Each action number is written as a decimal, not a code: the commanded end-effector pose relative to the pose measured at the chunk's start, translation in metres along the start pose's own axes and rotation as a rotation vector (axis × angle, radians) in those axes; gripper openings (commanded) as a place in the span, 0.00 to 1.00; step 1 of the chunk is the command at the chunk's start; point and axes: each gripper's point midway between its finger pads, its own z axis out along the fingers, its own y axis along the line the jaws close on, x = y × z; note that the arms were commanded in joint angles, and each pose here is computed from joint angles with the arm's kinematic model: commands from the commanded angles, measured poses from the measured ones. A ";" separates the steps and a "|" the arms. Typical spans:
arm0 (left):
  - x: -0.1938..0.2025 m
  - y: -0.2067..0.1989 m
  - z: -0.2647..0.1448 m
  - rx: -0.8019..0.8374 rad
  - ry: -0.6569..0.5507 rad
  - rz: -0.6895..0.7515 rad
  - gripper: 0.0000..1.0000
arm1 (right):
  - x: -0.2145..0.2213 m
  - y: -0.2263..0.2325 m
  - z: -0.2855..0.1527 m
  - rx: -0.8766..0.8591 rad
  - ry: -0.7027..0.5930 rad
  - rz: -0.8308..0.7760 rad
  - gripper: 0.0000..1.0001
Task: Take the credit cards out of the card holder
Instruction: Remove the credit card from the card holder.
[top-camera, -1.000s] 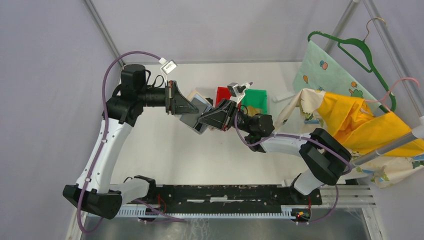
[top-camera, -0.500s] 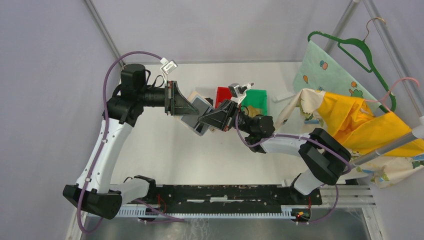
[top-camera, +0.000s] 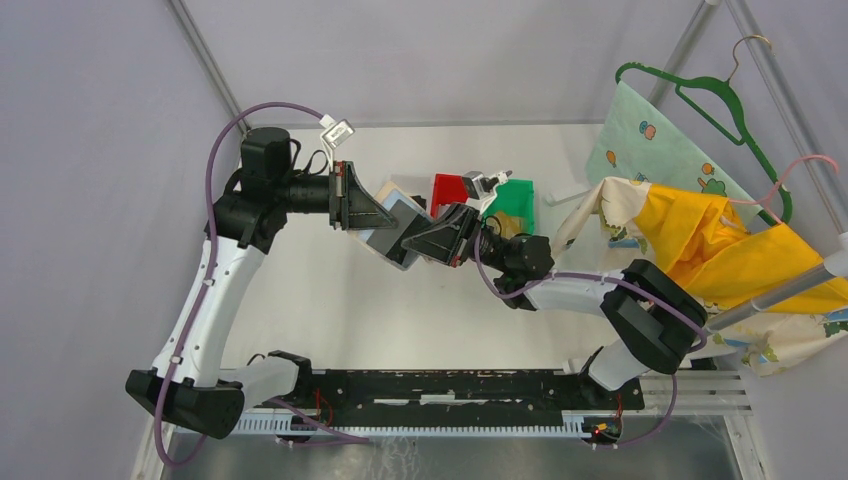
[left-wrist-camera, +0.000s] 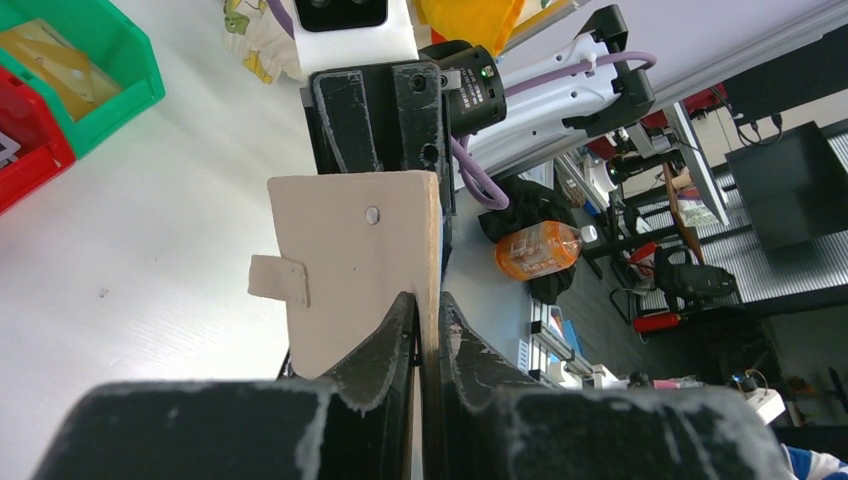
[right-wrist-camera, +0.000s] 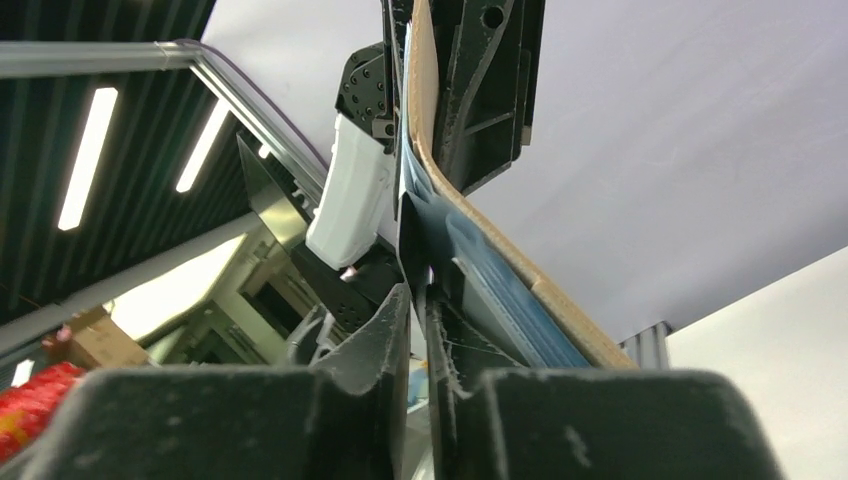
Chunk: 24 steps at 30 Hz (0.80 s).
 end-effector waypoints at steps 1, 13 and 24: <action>-0.009 -0.020 -0.006 0.020 -0.038 0.063 0.02 | -0.010 0.058 0.001 -0.215 -0.036 -0.116 0.23; -0.008 -0.015 -0.006 -0.012 -0.039 0.086 0.02 | -0.022 0.061 0.015 -0.236 -0.066 -0.093 0.19; -0.019 -0.008 -0.012 -0.101 -0.030 0.175 0.02 | -0.016 0.047 -0.025 -0.143 -0.036 -0.110 0.00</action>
